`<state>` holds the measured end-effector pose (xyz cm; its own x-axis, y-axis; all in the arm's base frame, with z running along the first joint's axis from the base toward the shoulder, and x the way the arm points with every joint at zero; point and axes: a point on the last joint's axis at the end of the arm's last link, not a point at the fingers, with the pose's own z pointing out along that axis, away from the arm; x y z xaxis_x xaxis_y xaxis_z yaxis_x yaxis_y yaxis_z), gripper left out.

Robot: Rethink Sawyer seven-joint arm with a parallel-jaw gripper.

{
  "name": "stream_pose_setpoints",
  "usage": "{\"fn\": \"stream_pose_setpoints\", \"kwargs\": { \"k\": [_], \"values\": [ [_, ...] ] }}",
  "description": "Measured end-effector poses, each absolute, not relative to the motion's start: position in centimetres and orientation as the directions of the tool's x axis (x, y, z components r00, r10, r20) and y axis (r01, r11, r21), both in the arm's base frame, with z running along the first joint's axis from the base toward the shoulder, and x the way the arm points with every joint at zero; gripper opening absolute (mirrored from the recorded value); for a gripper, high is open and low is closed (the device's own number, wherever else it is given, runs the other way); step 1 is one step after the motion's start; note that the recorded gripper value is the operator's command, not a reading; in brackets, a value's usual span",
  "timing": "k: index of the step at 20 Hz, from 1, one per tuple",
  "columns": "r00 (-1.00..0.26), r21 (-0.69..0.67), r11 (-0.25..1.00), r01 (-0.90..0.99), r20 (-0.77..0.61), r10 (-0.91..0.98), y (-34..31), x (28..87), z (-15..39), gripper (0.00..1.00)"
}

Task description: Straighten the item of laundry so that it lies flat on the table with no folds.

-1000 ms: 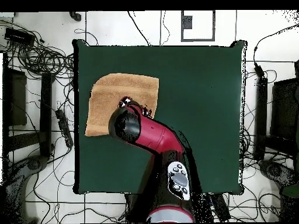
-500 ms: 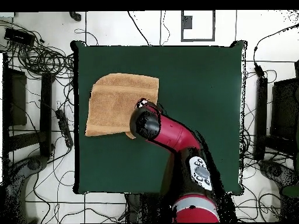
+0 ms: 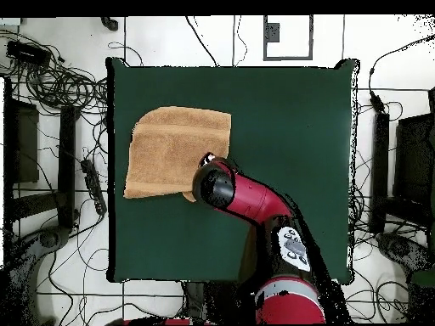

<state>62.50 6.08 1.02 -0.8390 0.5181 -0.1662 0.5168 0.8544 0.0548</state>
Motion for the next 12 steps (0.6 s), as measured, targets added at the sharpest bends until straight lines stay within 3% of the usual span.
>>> {"fn": "stream_pose_setpoints", "kwargs": {
  "k": [12],
  "values": [
    [-0.864,0.046,0.877,0.477,-0.156,0.478,8.3,59.7,3.5,1.00]
  ]
}}
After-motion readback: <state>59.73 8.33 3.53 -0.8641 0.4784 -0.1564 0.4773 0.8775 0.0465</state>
